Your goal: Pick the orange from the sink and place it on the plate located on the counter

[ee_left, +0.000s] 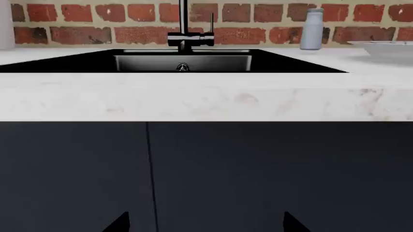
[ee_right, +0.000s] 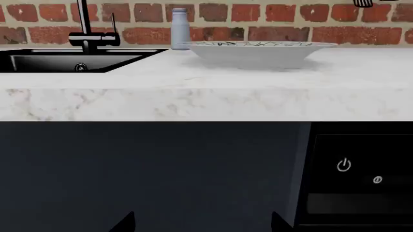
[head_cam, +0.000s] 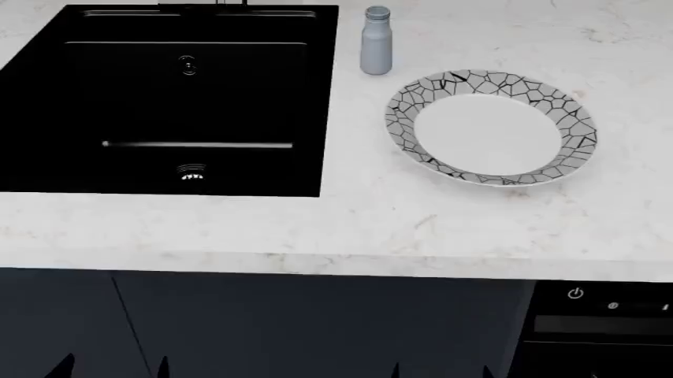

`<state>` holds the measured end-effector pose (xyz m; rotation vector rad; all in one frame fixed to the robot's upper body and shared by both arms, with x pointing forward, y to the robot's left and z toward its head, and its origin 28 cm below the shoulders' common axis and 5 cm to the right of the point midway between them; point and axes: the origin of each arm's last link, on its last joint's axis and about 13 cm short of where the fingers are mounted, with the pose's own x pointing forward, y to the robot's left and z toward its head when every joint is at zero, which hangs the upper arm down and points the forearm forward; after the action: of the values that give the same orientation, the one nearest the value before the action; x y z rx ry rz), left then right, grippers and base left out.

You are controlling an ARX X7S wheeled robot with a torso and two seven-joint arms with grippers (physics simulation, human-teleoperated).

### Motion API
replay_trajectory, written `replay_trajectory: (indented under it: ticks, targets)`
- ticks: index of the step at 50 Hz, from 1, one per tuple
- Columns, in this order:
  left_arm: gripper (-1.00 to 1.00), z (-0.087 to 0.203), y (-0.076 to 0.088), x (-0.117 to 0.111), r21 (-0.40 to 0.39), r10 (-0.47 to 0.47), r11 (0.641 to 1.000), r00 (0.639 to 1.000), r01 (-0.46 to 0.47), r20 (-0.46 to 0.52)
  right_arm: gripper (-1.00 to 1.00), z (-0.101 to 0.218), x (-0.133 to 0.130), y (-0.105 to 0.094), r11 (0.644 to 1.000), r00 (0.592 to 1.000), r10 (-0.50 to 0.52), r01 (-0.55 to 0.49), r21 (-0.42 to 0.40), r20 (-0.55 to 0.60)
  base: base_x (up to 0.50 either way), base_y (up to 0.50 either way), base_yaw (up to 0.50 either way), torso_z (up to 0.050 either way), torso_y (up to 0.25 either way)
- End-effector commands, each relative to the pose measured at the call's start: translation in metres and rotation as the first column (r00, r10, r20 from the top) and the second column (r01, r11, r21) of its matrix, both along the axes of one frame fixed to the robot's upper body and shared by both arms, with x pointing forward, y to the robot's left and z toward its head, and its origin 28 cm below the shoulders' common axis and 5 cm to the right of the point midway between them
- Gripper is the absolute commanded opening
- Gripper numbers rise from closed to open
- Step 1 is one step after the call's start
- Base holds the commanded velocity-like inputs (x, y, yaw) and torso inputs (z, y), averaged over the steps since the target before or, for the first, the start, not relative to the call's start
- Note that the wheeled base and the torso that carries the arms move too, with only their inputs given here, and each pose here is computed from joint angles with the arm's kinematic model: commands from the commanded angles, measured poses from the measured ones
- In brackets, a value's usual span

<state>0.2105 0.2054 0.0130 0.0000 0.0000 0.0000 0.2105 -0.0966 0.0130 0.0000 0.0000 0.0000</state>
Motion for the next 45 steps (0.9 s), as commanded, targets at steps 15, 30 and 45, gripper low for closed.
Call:
replay_trajectory:
  ticks: [15, 30, 45]
  targets:
    - [1.0, 0.035, 0.007, 0.004, -0.053, 0.029, 0.998, 0.999, -0.029, -0.014, 1.0, 0.039, 0.0, -0.001, 0.994, 0.995, 0.098, -0.099, -0.051, -0.01, 0.0, 0.0, 0.0, 0.0, 0.0]
    - [1.0, 0.118, 0.01, 0.007, 0.06, 0.037, 0.997, 0.993, -0.044, 0.109, 1.0, 0.126, 0.003, -0.016, 0.988, 0.994, 0.087, -0.078, -0.134, 0.065, 0.0, 0.0, 0.0, 0.0, 0.0]
    - [1.0, 0.175, 0.018, 0.016, 0.095, -0.031, 0.995, 0.992, 0.02, 0.121, 1.0, 0.197, 0.021, -0.029, 0.982, 0.989, 0.125, -0.112, -0.151, 0.079, 0.0, 0.0, 0.0, 0.0, 0.0]
